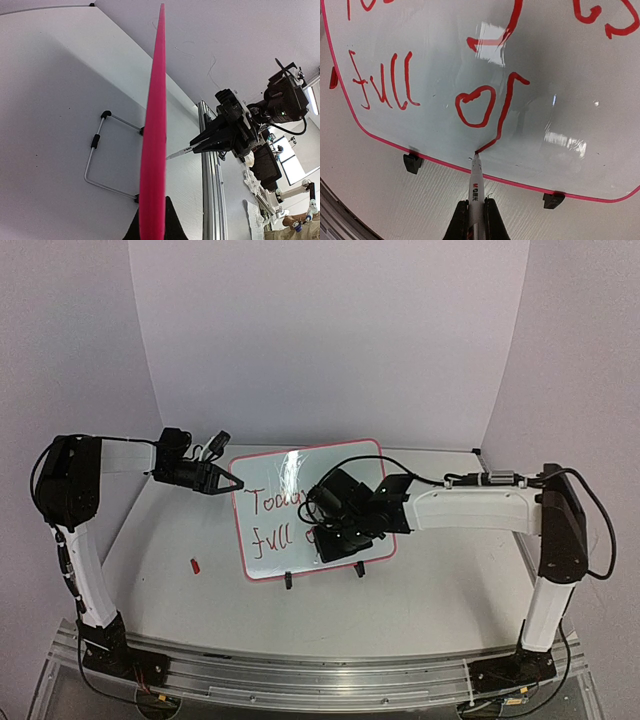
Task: Write a sentence on the whiteboard
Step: Write on the whiteboard with the whiteboard.
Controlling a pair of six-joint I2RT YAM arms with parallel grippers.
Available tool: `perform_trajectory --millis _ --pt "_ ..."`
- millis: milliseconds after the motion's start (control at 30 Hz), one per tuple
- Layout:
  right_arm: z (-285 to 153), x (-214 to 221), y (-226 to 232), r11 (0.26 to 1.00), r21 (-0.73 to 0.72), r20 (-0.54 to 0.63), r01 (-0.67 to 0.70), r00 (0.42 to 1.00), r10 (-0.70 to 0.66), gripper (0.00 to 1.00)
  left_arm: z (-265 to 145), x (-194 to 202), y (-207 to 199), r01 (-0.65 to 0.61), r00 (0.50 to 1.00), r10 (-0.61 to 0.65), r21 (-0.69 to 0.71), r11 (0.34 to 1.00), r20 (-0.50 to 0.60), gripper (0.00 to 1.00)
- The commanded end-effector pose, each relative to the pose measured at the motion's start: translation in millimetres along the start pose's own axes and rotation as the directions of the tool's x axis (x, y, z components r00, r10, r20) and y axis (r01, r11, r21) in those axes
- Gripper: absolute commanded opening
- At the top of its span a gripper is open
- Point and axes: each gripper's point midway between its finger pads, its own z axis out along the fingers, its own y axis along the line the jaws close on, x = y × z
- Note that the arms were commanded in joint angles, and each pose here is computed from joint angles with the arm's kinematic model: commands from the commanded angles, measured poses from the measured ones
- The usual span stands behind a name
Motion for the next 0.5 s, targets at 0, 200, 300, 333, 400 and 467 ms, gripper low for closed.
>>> perform_trajectory --millis 0,200,300,333,400,467 --pt "7 -7 7 1.0 0.023 0.016 0.008 1.0 -0.008 0.0 13 15 15 -0.065 0.996 0.061 -0.061 0.996 -0.059 0.0" --pt "8 -11 16 1.0 0.007 0.021 0.02 1.0 -0.021 0.0 14 15 14 -0.066 0.996 0.063 -0.058 0.996 -0.058 0.0" --pt "4 -15 22 1.0 -0.017 0.026 0.021 0.999 -0.021 0.0 14 16 14 -0.065 0.996 0.061 -0.057 0.996 -0.057 0.0" --pt "0 -16 24 0.999 -0.031 0.029 0.021 0.999 -0.02 0.0 14 15 15 -0.065 0.996 0.062 -0.058 0.996 -0.057 0.0" --pt "-11 -20 28 0.998 -0.061 0.04 0.021 0.999 -0.019 0.0 14 15 15 -0.065 0.996 0.062 -0.059 0.996 -0.058 0.0" --pt "-24 -24 30 0.996 -0.082 0.06 0.023 0.998 -0.018 0.0 13 15 15 -0.065 0.996 0.062 -0.059 0.996 -0.057 0.0"
